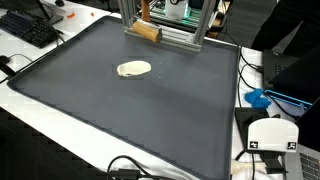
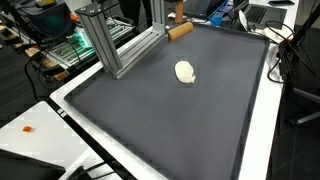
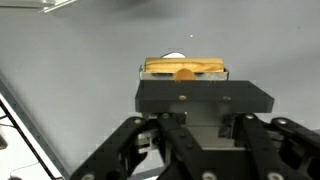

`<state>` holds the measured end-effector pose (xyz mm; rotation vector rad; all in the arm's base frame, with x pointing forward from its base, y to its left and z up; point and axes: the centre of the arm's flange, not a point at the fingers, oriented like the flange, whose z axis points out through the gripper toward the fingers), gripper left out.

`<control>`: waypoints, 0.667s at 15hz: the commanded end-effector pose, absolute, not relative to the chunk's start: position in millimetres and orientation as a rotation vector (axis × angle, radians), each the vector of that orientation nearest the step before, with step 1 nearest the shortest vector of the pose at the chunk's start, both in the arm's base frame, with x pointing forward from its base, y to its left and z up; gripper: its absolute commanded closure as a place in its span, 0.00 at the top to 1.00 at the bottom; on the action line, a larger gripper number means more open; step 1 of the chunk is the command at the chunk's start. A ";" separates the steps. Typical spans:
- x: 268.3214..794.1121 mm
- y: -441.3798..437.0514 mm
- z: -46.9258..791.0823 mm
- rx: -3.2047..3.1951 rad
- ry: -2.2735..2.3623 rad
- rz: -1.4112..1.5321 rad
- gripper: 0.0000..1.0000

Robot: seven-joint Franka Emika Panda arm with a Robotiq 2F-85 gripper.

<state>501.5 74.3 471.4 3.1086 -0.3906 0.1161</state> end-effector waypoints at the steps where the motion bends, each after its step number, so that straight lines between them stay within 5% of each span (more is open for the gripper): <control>1: 460.7 81.2 492.5 3.147 -0.248 0.146 0.22; 10: 393.2 100.1 513.5 3.163 -0.062 0.178 0.22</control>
